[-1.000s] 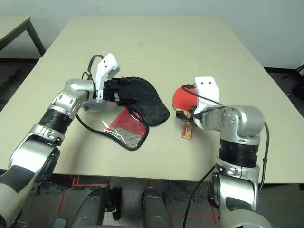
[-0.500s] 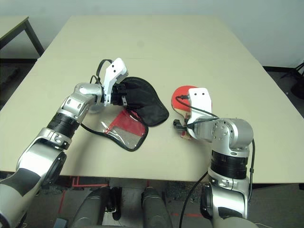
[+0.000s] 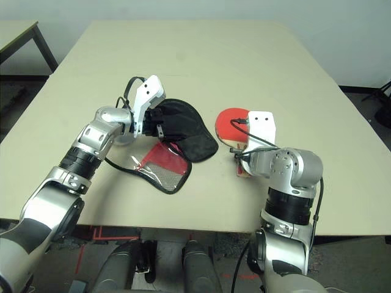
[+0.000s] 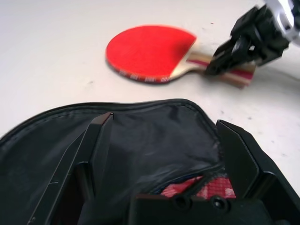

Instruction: Store the ping-pong paddle in its case and zip it.

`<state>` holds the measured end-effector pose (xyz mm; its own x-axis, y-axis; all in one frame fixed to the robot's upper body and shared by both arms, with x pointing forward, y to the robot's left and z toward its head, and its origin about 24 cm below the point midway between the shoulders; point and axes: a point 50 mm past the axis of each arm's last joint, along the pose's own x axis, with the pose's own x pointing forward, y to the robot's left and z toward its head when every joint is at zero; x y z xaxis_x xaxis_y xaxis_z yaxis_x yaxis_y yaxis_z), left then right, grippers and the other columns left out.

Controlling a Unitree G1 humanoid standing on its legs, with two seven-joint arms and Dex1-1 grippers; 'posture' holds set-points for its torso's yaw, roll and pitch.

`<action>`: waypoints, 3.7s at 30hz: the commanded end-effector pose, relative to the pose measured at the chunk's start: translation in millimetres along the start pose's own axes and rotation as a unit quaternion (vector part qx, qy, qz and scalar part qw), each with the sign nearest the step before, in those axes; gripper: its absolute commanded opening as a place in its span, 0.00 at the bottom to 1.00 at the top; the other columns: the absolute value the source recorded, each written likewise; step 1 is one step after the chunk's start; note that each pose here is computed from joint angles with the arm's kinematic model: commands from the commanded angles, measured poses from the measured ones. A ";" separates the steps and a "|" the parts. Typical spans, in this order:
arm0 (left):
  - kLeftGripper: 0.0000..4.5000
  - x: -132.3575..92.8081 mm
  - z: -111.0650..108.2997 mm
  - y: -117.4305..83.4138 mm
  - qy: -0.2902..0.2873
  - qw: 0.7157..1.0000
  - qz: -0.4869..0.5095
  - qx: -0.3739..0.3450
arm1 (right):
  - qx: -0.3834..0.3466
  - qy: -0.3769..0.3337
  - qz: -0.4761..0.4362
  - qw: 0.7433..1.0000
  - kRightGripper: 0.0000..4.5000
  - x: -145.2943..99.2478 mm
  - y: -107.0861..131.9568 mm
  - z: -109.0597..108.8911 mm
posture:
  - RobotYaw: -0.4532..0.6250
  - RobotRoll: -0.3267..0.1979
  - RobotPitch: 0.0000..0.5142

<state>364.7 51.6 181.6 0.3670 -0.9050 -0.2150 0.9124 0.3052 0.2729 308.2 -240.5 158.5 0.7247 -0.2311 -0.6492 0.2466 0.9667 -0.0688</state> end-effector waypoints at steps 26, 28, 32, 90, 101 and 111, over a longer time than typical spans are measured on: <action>1.00 -109.0 -12.9 9.4 0.031 0.973 0.214 -0.081 | -0.247 -0.039 0.260 0.933 0.25 -11.0 118.3 14.4 | 0.53 0.62 0.24; 1.00 -109.7 -12.2 9.7 0.031 0.972 0.216 -0.082 | -0.250 -0.043 0.258 0.932 0.25 -7.9 117.2 16.8 | 0.53 0.62 0.23; 1.00 -109.6 -12.1 9.7 0.032 0.973 0.216 -0.081 | -0.251 -0.051 0.254 0.933 0.25 -4.8 115.2 22.1 | 0.53 0.62 0.23; 1.00 -213.9 -72.8 62.1 0.166 0.912 0.363 -0.096 | -0.256 -0.233 0.296 0.890 0.99 -37.5 39.3 67.1 | 0.46 0.62 0.25; 1.00 -153.6 -88.2 -7.5 0.215 0.958 0.124 -0.142 | -0.253 -0.242 0.269 0.897 0.99 -39.3 27.4 75.0 | 0.45 0.62 0.28; 1.00 -73.2 10.1 -13.9 0.026 0.987 0.000 -0.158 | -0.206 -0.282 0.214 0.912 0.99 -52.5 7.0 107.1 | 0.43 0.62 0.29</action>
<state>319.1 109.4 193.6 0.3375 -0.8910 -0.3036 0.9309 0.3638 -0.0330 341.2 -226.4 268.7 0.9295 0.2972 -0.2184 -0.3493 0.8995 -0.2623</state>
